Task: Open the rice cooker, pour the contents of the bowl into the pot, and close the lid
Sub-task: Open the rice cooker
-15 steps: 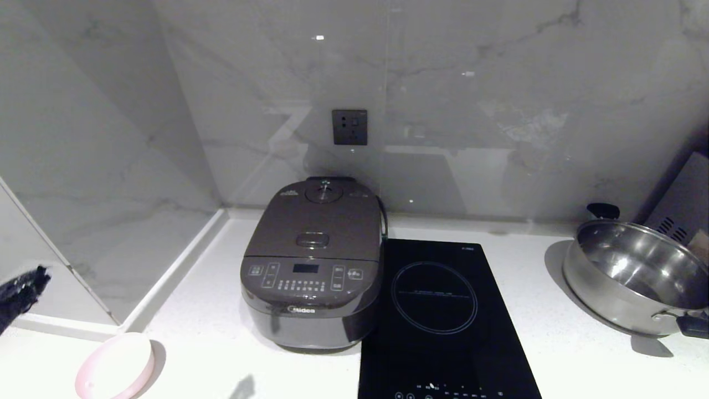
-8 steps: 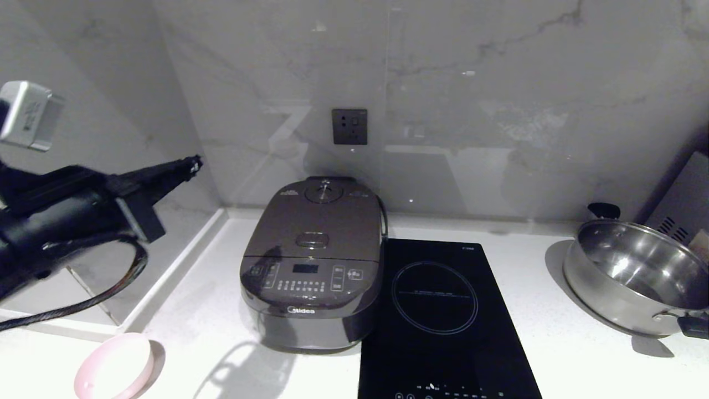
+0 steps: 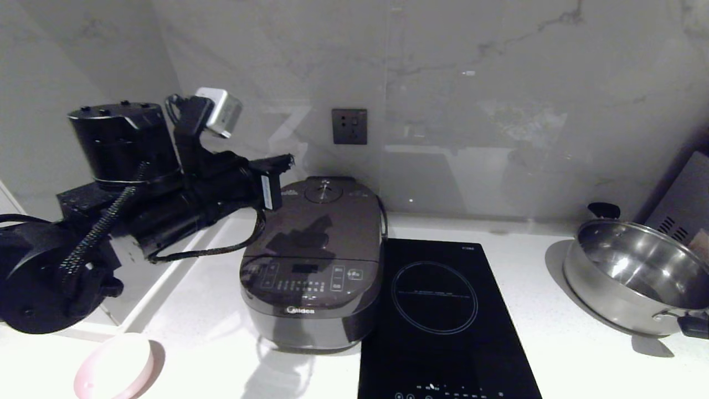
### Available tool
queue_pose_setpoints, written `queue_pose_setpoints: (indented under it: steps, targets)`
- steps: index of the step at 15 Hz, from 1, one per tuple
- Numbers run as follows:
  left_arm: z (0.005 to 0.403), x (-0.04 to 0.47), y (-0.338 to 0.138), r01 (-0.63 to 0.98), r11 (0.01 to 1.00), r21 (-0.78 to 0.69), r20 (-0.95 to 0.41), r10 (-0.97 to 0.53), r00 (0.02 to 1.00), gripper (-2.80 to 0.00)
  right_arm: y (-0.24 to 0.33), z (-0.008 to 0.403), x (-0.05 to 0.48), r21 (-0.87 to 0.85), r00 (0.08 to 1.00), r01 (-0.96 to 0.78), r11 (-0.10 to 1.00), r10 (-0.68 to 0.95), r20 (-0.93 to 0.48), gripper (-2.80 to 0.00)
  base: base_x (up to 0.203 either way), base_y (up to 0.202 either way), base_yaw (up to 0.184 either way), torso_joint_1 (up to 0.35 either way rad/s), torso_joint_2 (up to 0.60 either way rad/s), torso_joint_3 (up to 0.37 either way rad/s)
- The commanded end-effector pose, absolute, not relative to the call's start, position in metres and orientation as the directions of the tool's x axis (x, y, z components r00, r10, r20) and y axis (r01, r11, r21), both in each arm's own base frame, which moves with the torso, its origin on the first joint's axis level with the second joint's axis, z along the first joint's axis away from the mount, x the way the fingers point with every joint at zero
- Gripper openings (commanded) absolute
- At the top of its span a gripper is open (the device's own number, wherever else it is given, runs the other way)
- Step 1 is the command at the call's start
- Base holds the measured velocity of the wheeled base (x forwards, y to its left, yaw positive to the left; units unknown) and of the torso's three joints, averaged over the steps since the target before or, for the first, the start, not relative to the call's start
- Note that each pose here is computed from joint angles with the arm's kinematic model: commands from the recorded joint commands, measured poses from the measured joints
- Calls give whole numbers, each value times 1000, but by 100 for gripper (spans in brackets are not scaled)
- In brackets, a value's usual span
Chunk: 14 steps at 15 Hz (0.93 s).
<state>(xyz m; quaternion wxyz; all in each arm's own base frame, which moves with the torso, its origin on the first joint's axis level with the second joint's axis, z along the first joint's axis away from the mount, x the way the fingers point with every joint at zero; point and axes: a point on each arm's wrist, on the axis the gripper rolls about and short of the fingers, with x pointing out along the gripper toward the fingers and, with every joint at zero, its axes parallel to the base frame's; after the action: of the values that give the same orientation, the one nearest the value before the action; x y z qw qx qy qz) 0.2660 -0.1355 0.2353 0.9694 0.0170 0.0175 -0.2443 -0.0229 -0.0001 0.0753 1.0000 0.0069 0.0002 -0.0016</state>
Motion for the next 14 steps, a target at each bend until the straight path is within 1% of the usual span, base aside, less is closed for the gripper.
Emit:
queue_pose_setpoints:
  steps: [1, 5, 7, 10, 14]
  targets:
    - [216, 281, -143, 480, 877, 32, -108, -474, 874, -280, 0, 75, -23, 14, 1000, 3, 1000, -3, -2, -280, 0, 0, 0, 0, 0, 0]
    - [205, 301, -152, 494, 869, 33, -169, -483, 859, -280, 0, 75, -23, 14, 1000, 3, 1000, -3, -2, -280, 0, 0, 0, 0, 0, 0]
    - [193, 309, -157, 502, 864, 31, -206, -486, 849, -280, 0, 75, -23, 14, 1000, 3, 1000, -3, -2, -280, 0, 0, 0, 0, 0, 0]
    - [178, 312, -157, 547, 832, 88, -262, -511, 819, -280, 0, 75, -23, 14, 1000, 3, 1000, -3, -2, -280, 0, 0, 0, 0, 0, 0]
    - [171, 308, -152, 560, 823, 92, -291, -516, 806, -280, 0, 75, -23, 14, 1000, 3, 1000, -3, -2, -280, 0, 0, 0, 0, 0, 0]
